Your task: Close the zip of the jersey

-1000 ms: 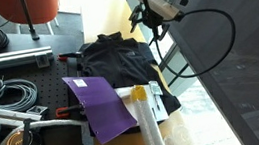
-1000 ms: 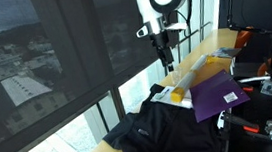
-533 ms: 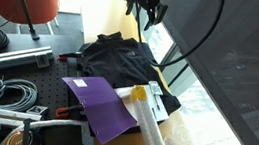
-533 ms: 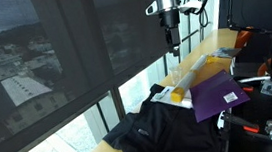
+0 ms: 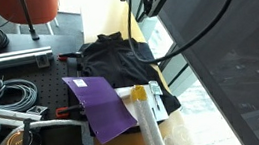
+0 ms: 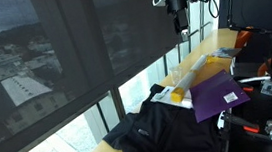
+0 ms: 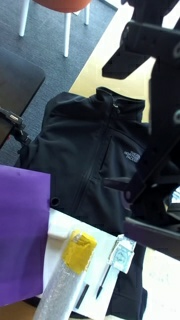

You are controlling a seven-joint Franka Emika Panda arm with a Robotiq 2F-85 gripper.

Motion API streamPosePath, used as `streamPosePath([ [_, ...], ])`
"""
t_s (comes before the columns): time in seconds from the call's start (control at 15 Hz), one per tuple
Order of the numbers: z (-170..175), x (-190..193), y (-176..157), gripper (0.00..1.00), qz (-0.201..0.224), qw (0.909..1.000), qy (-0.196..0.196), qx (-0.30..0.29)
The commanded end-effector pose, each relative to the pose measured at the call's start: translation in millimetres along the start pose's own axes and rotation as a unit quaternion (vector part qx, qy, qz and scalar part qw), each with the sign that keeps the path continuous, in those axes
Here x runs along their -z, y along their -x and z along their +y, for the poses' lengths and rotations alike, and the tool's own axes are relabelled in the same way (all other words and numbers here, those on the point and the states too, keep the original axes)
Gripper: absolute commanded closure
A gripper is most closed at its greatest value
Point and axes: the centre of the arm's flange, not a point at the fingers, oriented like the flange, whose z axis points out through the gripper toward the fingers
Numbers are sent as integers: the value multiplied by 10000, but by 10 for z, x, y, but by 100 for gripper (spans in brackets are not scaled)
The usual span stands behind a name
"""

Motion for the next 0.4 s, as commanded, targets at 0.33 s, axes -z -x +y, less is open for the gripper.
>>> streamPosePath([
  [0.33, -45, -53, -11, 0, -50, 10000, -15, 38],
])
